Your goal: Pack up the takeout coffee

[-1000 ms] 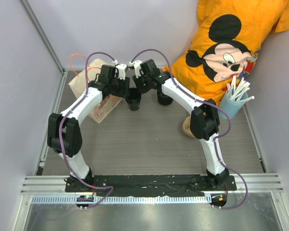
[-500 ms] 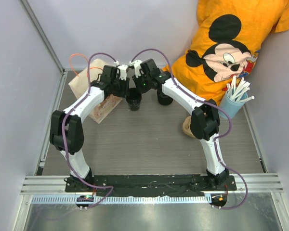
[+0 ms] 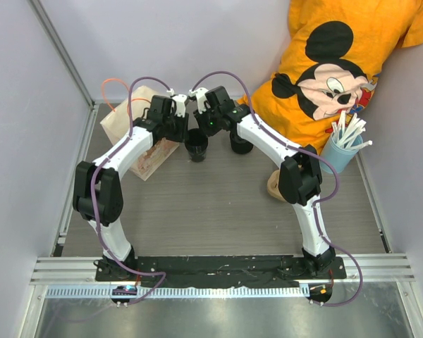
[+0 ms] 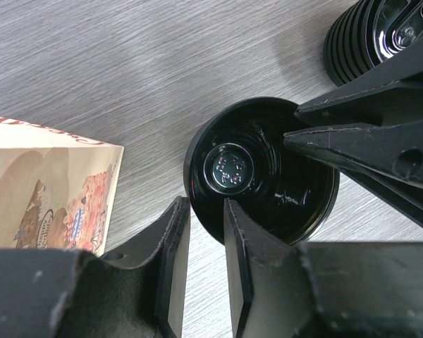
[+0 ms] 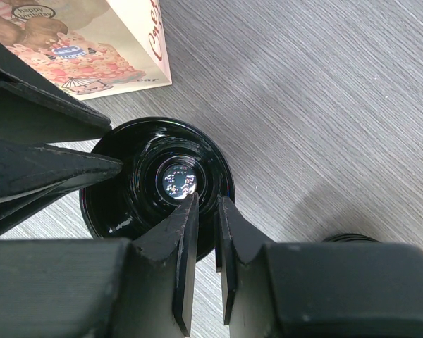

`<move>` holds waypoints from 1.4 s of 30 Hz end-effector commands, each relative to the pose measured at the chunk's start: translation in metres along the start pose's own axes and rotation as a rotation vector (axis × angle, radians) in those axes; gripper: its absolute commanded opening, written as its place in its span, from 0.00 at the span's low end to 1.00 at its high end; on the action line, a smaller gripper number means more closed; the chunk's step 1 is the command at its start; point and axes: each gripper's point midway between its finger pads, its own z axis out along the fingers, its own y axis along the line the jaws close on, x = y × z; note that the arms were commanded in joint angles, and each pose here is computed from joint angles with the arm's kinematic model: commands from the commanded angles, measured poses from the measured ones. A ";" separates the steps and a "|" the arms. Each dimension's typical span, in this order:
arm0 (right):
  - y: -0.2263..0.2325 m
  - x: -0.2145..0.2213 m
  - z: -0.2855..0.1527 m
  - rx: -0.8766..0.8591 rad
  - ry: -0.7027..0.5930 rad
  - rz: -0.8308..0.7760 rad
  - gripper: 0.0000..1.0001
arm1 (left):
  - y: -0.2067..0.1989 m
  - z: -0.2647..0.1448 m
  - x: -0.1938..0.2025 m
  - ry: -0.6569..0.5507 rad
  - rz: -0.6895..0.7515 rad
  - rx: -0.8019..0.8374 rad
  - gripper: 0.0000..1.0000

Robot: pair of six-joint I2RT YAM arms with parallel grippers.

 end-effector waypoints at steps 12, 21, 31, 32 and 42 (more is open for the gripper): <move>0.007 -0.041 -0.030 -0.007 -0.111 -0.011 0.22 | -0.003 -0.010 -0.035 -0.096 0.022 -0.008 0.17; 0.007 -0.042 -0.031 -0.007 -0.114 -0.010 0.22 | 0.000 -0.011 -0.038 -0.096 0.022 -0.029 0.07; 0.007 -0.048 -0.038 -0.001 -0.129 -0.015 0.22 | -0.002 -0.009 -0.036 -0.071 0.023 -0.017 0.00; 0.007 -0.050 -0.040 0.001 -0.134 -0.016 0.23 | -0.002 -0.010 -0.036 -0.071 0.025 -0.011 0.00; 0.011 -0.076 -0.072 -0.007 -0.202 -0.024 0.38 | -0.008 -0.013 -0.043 -0.080 0.016 0.013 0.00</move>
